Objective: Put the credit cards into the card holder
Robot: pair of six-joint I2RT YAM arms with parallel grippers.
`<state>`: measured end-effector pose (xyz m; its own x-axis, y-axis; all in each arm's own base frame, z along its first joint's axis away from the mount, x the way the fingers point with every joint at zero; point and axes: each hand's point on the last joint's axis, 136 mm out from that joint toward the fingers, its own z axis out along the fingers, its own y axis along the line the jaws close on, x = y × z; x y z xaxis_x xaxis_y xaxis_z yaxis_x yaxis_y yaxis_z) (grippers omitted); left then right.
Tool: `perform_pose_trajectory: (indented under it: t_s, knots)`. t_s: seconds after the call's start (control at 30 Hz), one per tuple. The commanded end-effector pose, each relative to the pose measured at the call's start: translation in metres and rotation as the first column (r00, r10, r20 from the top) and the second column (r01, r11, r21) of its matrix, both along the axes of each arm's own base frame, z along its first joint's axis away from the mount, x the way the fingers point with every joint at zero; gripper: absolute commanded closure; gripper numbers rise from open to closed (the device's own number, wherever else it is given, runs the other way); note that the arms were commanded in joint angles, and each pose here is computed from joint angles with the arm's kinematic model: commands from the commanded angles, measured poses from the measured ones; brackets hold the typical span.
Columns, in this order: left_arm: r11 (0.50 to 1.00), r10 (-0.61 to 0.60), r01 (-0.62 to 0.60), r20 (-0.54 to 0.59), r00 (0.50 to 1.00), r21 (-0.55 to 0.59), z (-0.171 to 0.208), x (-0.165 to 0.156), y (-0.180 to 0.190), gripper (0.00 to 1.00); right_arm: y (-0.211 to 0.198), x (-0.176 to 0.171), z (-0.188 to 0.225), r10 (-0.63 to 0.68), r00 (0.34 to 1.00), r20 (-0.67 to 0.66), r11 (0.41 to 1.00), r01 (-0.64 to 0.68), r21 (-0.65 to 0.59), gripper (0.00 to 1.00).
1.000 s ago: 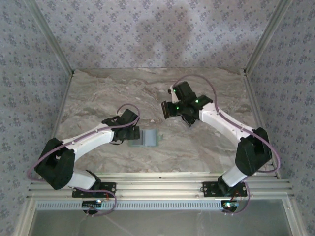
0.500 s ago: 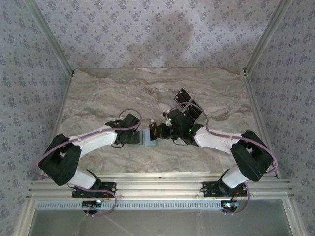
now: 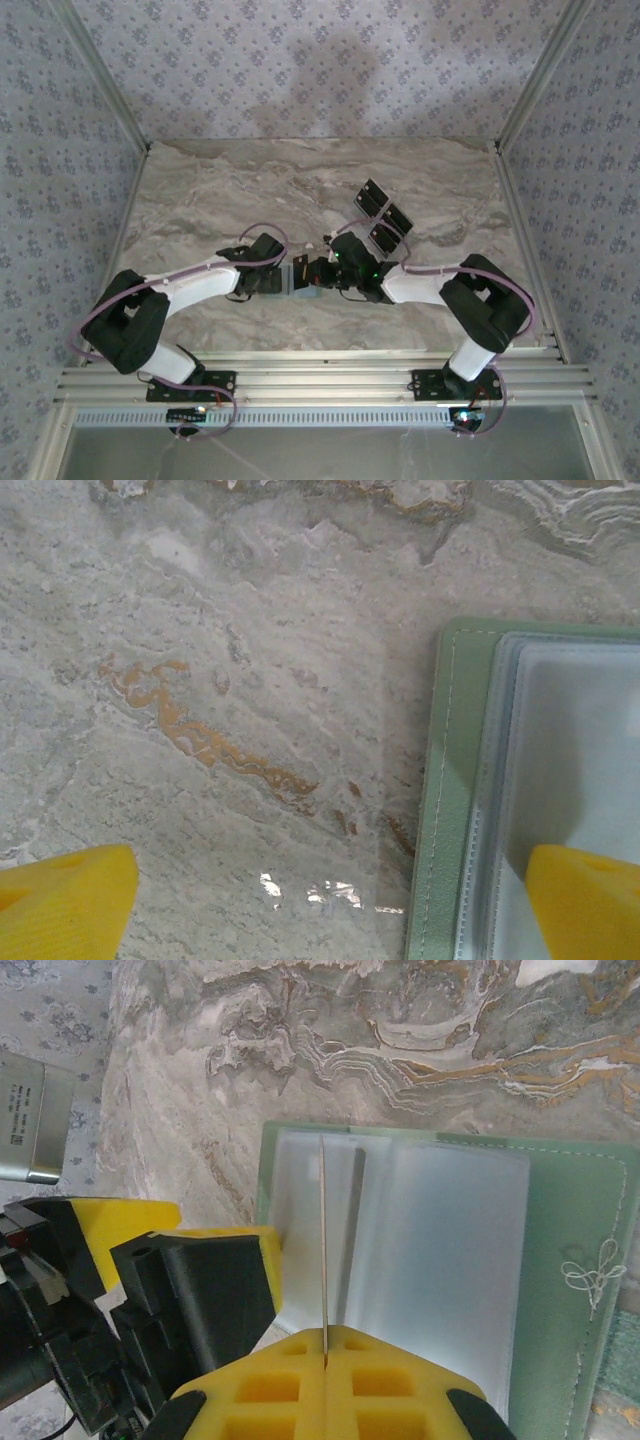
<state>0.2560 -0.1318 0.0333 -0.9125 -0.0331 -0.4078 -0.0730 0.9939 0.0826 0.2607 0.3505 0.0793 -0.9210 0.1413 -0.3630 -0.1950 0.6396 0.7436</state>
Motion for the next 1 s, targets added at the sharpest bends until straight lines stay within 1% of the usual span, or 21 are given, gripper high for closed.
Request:
perform_pose_trajectory:
  t_s: [0.0, 0.23, 0.53, 0.97]
  knots:
    - [0.998, 0.026, -0.025, -0.029, 0.999, 0.056, -0.006, -0.009, 0.012, 0.01, 0.004, 0.001, -0.002, -0.018, 1.000, 0.013, 1.000, 0.018, 0.025, 1.00]
    - [0.997, 0.050, -0.048, -0.031, 0.998, 0.064, -0.007, -0.013, 0.017, 0.01, 0.005, -0.001, -0.011, -0.026, 1.000, 0.018, 0.999, 0.026, 0.022, 1.00]
    - [0.997, 0.051, -0.049, -0.034, 0.998, 0.063, -0.008, -0.015, 0.018, 0.01, 0.010, -0.001, -0.017, -0.032, 0.999, 0.025, 0.999, 0.031, 0.036, 1.00]
    - [0.997, 0.050, -0.048, -0.035, 0.998, 0.063, -0.010, -0.017, 0.020, 0.01, 0.016, -0.002, -0.031, -0.038, 0.999, -0.004, 0.998, 0.039, 0.051, 1.00]
